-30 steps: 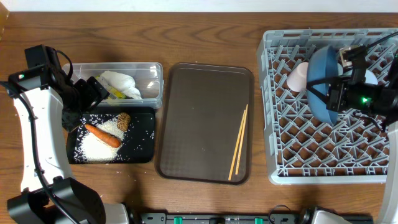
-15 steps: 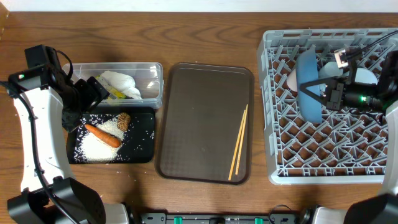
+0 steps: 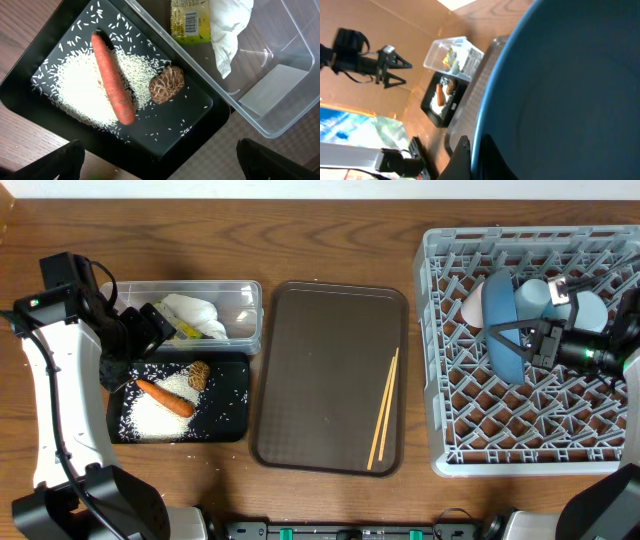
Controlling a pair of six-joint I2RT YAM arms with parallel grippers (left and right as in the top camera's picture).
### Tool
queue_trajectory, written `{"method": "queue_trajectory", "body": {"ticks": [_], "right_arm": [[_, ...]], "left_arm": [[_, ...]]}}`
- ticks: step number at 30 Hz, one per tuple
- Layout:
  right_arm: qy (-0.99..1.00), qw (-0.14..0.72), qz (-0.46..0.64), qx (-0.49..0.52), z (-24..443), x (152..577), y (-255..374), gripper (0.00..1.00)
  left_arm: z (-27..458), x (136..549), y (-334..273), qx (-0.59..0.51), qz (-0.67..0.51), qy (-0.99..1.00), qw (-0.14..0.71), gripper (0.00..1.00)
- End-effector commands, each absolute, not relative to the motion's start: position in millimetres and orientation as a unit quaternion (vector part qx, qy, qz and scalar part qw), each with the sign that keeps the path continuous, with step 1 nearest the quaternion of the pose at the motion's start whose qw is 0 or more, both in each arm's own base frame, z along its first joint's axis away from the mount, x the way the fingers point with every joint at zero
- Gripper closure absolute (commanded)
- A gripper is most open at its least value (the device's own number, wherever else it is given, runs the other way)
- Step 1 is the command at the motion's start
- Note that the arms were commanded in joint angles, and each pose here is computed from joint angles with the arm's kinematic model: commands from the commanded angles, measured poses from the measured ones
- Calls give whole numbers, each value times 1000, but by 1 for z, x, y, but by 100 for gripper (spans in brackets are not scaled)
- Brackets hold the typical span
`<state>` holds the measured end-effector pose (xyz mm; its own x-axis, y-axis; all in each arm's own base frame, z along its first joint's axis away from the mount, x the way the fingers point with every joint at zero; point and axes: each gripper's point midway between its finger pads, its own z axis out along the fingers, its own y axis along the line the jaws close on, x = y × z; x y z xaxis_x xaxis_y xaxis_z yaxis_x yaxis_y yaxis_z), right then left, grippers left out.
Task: Sort waste into correct bins and load items into the dishwasher rack
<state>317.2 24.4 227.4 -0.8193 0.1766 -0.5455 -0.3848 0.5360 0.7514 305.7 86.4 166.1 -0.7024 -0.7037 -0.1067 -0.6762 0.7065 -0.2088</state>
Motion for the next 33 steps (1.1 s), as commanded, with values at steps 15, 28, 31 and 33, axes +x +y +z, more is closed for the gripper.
{"method": "queue_trajectory", "body": {"ticks": [15, 28, 31, 33], "right_arm": [[755, 339, 560, -28, 255, 317, 20, 99], [786, 335, 520, 9, 238, 306, -8, 99], [791, 327, 517, 12, 233, 304, -8, 99], [796, 319, 514, 15, 227, 302, -7, 99]], "left_arm": [[170, 304, 88, -376, -74, 919, 96, 2], [170, 304, 88, -376, -74, 919, 96, 2], [170, 304, 88, -376, -74, 919, 96, 2], [170, 304, 88, -376, -74, 919, 96, 2]]}}
